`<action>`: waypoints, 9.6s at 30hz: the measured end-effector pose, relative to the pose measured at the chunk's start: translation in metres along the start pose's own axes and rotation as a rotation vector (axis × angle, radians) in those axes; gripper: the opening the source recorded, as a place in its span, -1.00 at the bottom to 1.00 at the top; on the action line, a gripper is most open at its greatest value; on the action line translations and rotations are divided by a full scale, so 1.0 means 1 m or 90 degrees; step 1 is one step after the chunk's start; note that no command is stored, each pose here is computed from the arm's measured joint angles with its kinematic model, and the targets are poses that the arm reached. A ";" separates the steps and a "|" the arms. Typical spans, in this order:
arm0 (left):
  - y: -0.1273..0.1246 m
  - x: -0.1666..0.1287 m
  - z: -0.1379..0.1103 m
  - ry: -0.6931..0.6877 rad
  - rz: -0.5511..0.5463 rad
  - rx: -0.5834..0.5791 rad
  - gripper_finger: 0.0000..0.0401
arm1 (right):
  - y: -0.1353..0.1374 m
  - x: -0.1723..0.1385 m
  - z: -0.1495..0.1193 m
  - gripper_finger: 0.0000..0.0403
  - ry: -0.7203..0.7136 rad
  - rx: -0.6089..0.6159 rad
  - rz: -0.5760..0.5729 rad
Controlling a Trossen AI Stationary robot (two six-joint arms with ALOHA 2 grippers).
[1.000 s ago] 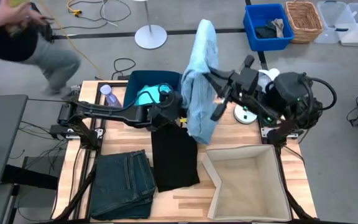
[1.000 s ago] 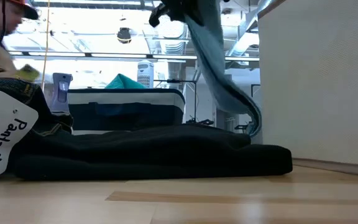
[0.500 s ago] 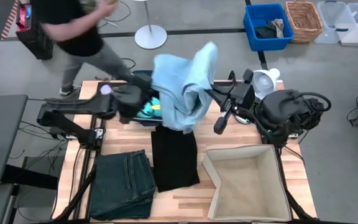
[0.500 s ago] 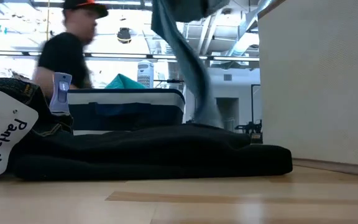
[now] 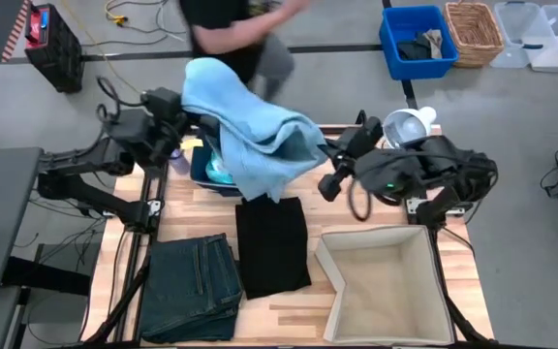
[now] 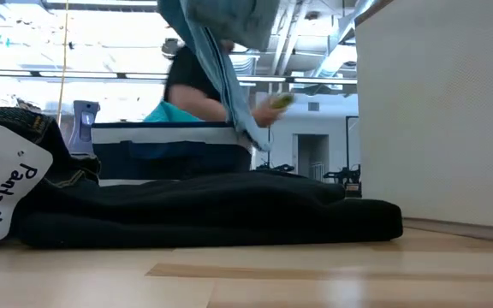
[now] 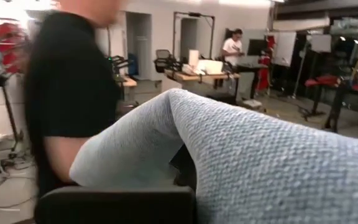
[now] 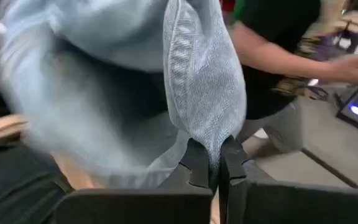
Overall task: Sort clothes
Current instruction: Put the gray pants into the blue bin
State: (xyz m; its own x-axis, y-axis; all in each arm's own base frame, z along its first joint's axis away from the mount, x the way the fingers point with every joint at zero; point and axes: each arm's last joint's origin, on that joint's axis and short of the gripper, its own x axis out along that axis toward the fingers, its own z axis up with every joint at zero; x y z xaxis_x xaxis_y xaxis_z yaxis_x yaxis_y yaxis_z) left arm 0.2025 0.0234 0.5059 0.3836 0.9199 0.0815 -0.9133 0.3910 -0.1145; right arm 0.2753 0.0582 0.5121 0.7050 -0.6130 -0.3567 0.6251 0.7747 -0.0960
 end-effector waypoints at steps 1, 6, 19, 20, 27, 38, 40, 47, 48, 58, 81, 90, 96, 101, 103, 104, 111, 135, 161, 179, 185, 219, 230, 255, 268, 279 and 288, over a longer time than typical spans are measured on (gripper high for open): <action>0.003 0.000 0.002 -0.004 0.008 -0.003 -1.00 | 0.002 0.005 -0.001 -1.00 0.010 0.000 0.000; 0.014 0.003 0.006 -0.009 0.037 0.005 -1.00 | 0.015 0.040 -0.011 -0.98 0.076 0.001 -0.007; 0.034 0.008 0.012 -0.009 0.123 0.054 -1.00 | 0.036 0.074 -0.023 -0.02 0.119 0.001 -0.003; 0.036 0.008 0.013 -0.008 0.130 0.062 -1.00 | 0.035 0.071 -0.022 0.05 0.110 -0.006 -0.009; 0.053 0.009 0.015 -0.005 0.169 0.064 -1.00 | 0.022 0.044 -0.004 0.21 0.009 -0.006 -0.048; 0.060 0.014 -0.001 0.040 0.156 0.082 -1.00 | 0.035 0.048 0.021 -0.07 -0.126 -0.004 -0.028; 0.061 0.014 -0.006 0.054 0.158 0.093 -1.00 | 0.038 0.053 0.021 -0.15 -0.134 -0.019 -0.017; 0.064 0.012 -0.018 0.094 0.161 0.116 -1.00 | 0.042 0.079 0.017 -0.33 -0.144 0.002 0.057; 0.064 0.012 -0.019 0.099 0.161 0.119 -1.00 | 0.043 0.085 0.014 -0.34 -0.143 0.005 0.058; 0.071 0.007 -0.035 0.153 0.175 0.155 -1.00 | 0.044 0.140 -0.017 -0.37 -0.097 0.056 0.126; 0.071 0.011 -0.049 0.186 0.221 0.247 -1.00 | 0.002 0.180 -0.105 -0.37 -0.024 0.207 0.192; 0.026 0.058 -0.053 0.161 0.139 0.289 -1.00 | 0.025 0.175 -0.106 -0.37 -0.050 0.218 0.243; -0.001 0.096 -0.091 0.213 0.137 0.375 -1.00 | 0.023 0.172 -0.104 -0.37 -0.059 0.212 0.243; -0.009 0.124 -0.121 0.274 0.096 0.375 -0.99 | 0.024 0.167 -0.102 -0.37 -0.066 0.208 0.252; -0.011 0.134 -0.137 0.312 0.082 0.385 -0.96 | 0.027 0.165 -0.103 -0.37 -0.063 0.203 0.257; -0.012 0.138 -0.144 0.329 0.078 0.389 -0.94 | 0.028 0.164 -0.103 -0.37 -0.060 0.201 0.258; -0.012 0.147 -0.172 0.426 0.045 0.381 -0.59 | 0.030 0.163 -0.105 -0.37 -0.050 0.191 0.259; 0.039 0.066 -0.070 0.312 -0.037 0.104 0.43 | 0.034 0.188 -0.120 0.03 -0.019 0.079 0.223; -0.016 0.026 -0.128 0.610 -0.229 0.216 0.35 | 0.062 0.215 -0.110 0.34 -0.001 -0.295 0.152; -0.048 0.025 -0.181 0.681 -0.305 0.243 0.36 | 0.049 0.154 -0.025 0.34 -0.119 -0.225 0.153; -0.051 0.041 -0.201 0.721 -0.251 0.271 0.35 | 0.051 0.139 -0.021 0.34 -0.089 -0.252 0.121; -0.015 0.084 -0.142 0.602 -0.082 0.371 -0.97 | 0.035 0.018 -0.019 0.34 -0.082 -0.216 0.024; 0.018 0.114 -0.098 0.494 0.070 0.435 -0.97 | 0.038 0.012 -0.020 0.34 -0.089 -0.199 0.023; 0.009 0.145 -0.223 0.921 -0.127 0.409 0.28 | 0.047 -0.002 -0.020 0.34 -0.112 -0.189 0.029; 0.021 0.111 -0.114 0.724 -0.210 0.270 0.30 | 0.045 0.001 -0.020 0.34 -0.111 -0.191 0.021; -0.029 0.061 -0.120 0.765 -0.458 0.341 0.07 | 0.045 0.002 -0.018 0.34 -0.117 -0.200 0.017; -0.065 0.074 -0.171 0.852 -0.461 0.412 -0.03 | 0.046 0.001 -0.017 0.34 -0.123 -0.196 0.018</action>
State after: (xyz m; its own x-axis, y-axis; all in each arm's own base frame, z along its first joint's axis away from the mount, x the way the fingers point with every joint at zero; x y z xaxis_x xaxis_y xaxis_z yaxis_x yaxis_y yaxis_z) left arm 0.3136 0.0716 0.3497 0.2539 0.0696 -0.9647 -0.2740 0.9617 -0.0027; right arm 0.2990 0.0954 0.4917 0.7889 -0.5865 -0.1837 0.4955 0.7838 -0.3743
